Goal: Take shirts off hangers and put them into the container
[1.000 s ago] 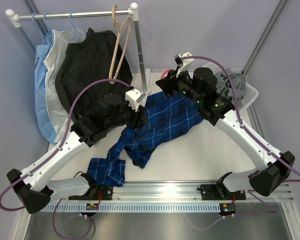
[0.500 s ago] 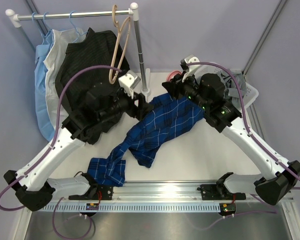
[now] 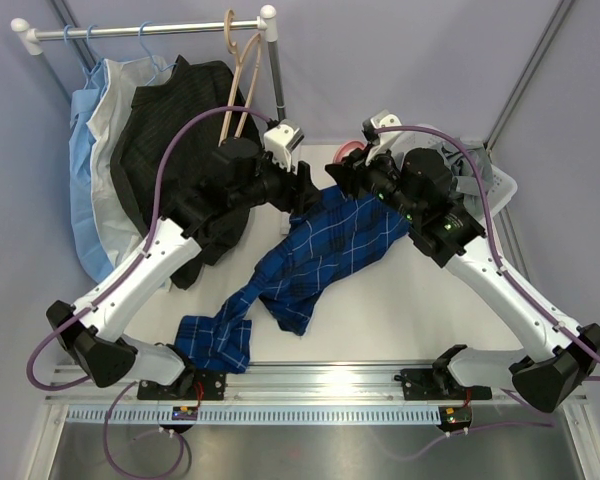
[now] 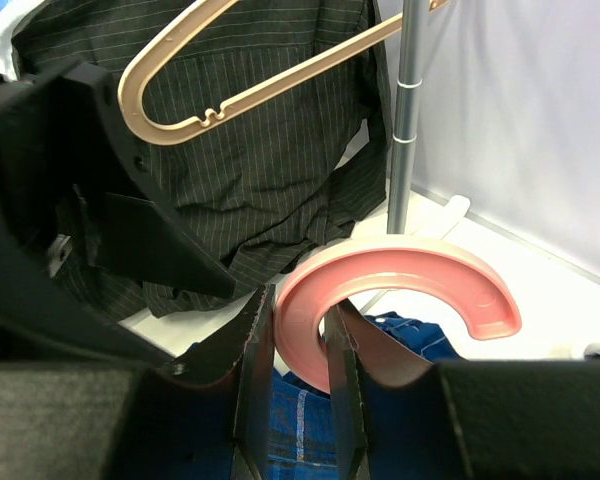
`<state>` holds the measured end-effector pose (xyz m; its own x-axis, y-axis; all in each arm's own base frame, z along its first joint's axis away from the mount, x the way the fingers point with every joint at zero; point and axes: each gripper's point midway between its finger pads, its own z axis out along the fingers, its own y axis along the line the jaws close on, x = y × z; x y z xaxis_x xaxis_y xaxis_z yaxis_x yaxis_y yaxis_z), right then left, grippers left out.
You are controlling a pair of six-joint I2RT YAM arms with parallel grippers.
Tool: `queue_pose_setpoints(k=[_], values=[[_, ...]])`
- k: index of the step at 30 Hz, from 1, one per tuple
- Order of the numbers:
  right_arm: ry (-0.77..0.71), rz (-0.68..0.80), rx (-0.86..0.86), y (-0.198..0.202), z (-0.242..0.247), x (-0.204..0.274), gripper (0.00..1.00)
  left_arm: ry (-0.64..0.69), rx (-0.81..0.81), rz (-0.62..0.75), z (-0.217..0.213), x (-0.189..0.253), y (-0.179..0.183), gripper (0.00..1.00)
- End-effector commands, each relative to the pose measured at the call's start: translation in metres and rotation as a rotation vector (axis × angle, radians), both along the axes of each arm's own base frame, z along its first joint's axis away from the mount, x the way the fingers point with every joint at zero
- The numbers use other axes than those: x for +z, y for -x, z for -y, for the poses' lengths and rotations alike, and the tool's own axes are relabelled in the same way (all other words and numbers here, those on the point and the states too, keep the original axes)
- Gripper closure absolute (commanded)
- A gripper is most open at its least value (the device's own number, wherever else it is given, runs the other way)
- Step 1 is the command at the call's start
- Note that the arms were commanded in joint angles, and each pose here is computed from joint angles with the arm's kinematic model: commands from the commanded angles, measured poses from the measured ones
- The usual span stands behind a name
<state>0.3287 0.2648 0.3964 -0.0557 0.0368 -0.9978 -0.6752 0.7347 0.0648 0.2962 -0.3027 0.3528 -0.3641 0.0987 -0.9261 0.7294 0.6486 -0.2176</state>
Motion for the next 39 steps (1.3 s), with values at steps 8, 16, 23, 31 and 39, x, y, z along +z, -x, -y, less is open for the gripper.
queue_pose_setpoints(k=[8, 16, 23, 31, 39], values=[[-0.039, 0.120, -0.010, 0.008, 0.005, 0.033, 1.00, 0.068, -0.072, -0.034, 0.010, 0.005, 0.010, 0.44], [-0.043, 0.121, -0.019, 0.005, 0.005, 0.035, 1.00, 0.063, -0.104, -0.084, 0.014, -0.011, 0.018, 0.53], [-0.035, 0.118, -0.030, 0.002, 0.006, 0.032, 1.00, 0.062, -0.092, -0.027, 0.007, 0.003, 0.018, 0.95], [0.013, 0.084, -0.231, -0.026, 0.030, 0.017, 1.00, 0.014, 0.012, 0.104, -0.029, 0.032, 0.021, 1.00], [0.041, 0.067, -0.417, -0.046, 0.062, 0.021, 1.00, -0.109, 0.291, 0.171, -0.107, 0.020, 0.028, 1.00]])
